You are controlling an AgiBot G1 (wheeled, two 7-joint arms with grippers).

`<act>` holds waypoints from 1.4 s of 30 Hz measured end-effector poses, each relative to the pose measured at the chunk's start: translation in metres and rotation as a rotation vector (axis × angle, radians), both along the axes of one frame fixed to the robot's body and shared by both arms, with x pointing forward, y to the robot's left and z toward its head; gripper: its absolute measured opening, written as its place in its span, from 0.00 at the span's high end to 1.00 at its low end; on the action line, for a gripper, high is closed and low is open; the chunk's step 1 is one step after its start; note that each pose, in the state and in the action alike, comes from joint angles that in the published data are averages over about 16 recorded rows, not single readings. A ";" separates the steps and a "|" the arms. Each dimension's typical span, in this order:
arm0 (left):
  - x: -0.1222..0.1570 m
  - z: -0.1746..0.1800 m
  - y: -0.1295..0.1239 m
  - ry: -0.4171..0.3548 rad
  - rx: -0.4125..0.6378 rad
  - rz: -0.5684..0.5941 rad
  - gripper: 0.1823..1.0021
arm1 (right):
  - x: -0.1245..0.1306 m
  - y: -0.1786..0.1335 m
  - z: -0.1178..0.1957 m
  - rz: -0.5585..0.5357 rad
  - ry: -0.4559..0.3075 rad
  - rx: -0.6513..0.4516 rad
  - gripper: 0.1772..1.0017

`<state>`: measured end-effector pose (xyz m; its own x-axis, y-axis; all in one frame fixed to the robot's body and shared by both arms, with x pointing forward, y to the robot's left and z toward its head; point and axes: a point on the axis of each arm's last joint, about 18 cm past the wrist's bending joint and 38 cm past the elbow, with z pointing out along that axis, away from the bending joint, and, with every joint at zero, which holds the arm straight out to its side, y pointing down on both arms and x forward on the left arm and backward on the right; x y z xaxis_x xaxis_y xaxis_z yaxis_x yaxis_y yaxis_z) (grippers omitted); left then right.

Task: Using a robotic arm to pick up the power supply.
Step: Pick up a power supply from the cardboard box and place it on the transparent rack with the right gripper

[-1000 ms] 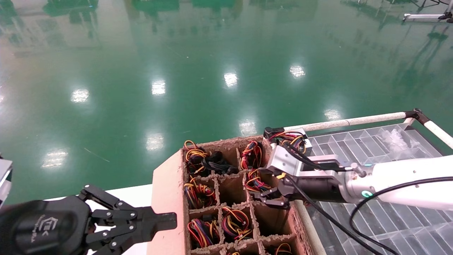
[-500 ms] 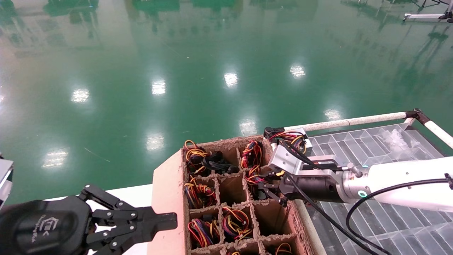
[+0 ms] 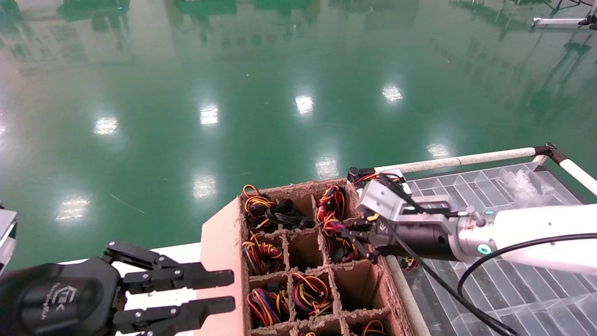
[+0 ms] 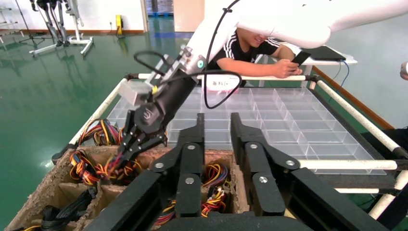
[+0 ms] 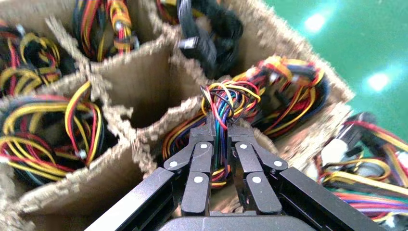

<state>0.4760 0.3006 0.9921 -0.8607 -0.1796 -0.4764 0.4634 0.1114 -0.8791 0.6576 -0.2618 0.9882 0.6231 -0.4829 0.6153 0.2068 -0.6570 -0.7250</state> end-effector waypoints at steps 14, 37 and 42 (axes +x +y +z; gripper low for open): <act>0.000 0.000 0.000 0.000 0.000 0.000 0.60 | -0.042 -0.004 0.057 0.071 -0.115 0.167 0.96; 0.000 0.000 0.000 0.000 0.000 0.000 0.07 | -0.130 -0.090 0.152 0.221 -0.389 0.480 0.96; 0.000 0.000 0.000 0.000 0.000 0.000 0.03 | -0.146 -0.125 0.162 0.197 -0.433 0.502 0.96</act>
<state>0.4760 0.3006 0.9921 -0.8607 -0.1796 -0.4764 0.4634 0.1114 -0.8791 0.5114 -0.3865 1.1498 0.4771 -0.6771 0.5602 0.6274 -0.1840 -0.7567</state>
